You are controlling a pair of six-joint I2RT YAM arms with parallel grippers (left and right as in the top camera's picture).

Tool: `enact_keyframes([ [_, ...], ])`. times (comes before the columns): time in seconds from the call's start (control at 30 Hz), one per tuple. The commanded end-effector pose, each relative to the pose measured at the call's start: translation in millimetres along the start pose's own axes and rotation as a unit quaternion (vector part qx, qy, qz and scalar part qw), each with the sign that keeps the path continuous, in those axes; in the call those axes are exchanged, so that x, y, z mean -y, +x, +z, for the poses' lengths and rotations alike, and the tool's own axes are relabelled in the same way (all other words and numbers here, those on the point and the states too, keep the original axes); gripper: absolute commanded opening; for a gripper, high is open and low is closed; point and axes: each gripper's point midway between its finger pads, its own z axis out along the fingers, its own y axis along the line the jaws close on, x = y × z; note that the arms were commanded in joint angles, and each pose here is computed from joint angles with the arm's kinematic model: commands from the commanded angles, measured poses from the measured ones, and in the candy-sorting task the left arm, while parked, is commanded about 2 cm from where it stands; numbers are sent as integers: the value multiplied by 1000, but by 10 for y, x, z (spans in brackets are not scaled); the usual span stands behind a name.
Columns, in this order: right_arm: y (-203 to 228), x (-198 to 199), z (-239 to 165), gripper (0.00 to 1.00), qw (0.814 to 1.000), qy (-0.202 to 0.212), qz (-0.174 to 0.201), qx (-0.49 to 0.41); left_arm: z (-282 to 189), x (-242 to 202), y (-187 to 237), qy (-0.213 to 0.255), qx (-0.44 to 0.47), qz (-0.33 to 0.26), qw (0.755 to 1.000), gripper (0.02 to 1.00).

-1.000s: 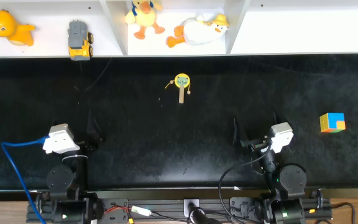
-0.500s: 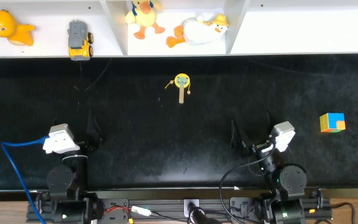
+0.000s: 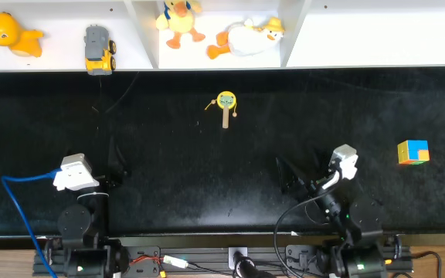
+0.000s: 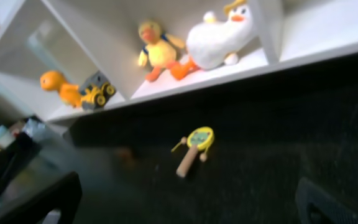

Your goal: Store Toys

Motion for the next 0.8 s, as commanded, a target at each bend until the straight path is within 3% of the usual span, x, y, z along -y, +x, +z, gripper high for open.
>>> enact_keyframes([
  [0.03,-289,-278,50,998,998,-30,-47,-34,2,-27,5,-5,4,-6,1000,998],
  [0.33,-498,-167,361,998,977,27,-93,-188,2,-27,5,-5,4,-6,1000,998],
  [0.6,-576,-174,659,996,952,36,-116,-282,2,-27,5,-5,4,-6,1000,998],
  [0.8,-344,-260,900,998,931,22,-124,-341,2,-27,5,-5,4,-6,1000,998],
])
